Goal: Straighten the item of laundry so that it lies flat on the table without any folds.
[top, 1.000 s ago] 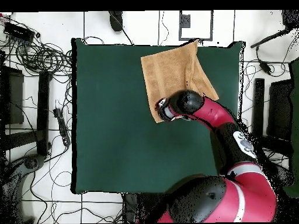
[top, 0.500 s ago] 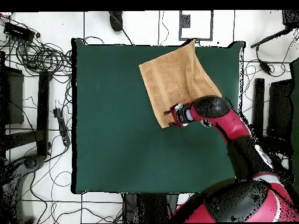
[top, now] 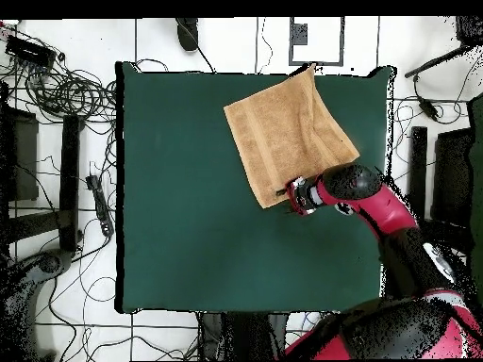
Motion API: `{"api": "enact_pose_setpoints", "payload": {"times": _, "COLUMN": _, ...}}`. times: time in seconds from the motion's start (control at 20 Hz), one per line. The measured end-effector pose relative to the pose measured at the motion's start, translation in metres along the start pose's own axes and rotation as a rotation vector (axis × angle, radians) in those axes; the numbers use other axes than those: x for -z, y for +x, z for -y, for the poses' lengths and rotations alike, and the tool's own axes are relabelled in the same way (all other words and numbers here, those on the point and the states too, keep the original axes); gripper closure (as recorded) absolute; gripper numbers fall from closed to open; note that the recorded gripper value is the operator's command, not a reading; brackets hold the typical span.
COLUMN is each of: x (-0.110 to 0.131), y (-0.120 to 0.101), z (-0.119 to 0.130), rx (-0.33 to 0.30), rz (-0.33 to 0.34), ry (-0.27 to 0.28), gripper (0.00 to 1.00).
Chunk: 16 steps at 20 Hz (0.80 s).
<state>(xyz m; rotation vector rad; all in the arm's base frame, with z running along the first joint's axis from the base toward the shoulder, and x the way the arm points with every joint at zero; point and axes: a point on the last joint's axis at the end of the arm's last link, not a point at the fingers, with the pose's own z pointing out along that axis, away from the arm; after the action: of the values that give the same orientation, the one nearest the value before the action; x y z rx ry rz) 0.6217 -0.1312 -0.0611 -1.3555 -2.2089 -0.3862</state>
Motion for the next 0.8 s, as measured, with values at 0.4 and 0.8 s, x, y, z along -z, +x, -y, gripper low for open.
{"api": "enact_pose_setpoints", "payload": {"times": 0.4, "x": 0.043, "y": 0.003, "z": 0.015, "rx": 0.060, "rz": 0.121, "ry": 0.065, "gripper": 0.00}}
{"api": "enact_pose_setpoints", "payload": {"times": 0.8, "x": 0.128, "y": -0.010, "z": 0.026, "rx": 0.082, "rz": 0.275, "ry": 0.069, "gripper": 0.00}}
